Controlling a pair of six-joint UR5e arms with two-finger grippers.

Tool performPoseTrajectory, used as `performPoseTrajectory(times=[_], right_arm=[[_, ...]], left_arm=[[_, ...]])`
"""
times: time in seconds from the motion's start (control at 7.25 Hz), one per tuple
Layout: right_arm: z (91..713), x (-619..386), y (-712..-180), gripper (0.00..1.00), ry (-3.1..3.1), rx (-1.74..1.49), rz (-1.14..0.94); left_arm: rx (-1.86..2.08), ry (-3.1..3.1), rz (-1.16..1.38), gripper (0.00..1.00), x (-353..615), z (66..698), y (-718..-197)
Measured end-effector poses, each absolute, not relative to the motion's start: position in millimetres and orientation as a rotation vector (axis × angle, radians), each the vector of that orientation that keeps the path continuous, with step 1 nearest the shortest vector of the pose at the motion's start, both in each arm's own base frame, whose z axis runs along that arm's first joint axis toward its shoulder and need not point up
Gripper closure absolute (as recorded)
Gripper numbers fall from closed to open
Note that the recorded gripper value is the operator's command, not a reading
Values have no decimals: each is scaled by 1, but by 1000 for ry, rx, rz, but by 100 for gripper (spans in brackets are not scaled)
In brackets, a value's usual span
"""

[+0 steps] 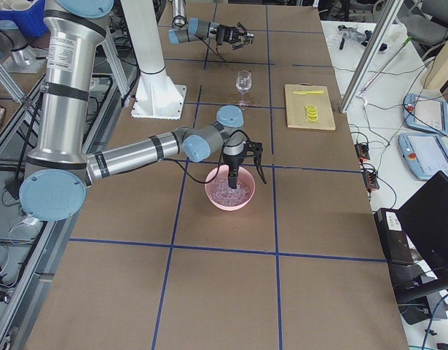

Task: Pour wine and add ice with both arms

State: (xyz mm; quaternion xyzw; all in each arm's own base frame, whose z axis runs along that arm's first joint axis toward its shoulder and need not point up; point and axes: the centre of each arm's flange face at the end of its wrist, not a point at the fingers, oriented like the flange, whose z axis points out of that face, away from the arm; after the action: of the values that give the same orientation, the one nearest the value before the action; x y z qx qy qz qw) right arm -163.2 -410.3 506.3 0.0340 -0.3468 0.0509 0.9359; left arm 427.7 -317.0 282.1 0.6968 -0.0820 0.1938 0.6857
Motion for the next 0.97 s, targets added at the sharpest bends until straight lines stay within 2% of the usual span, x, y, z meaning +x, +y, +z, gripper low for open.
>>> performPoseTrajectory(times=[0.97], right_arm=[[549, -193, -399, 1, -789, 123, 177]], left_arm=[[1598, -108, 384, 100, 354, 371, -319]])
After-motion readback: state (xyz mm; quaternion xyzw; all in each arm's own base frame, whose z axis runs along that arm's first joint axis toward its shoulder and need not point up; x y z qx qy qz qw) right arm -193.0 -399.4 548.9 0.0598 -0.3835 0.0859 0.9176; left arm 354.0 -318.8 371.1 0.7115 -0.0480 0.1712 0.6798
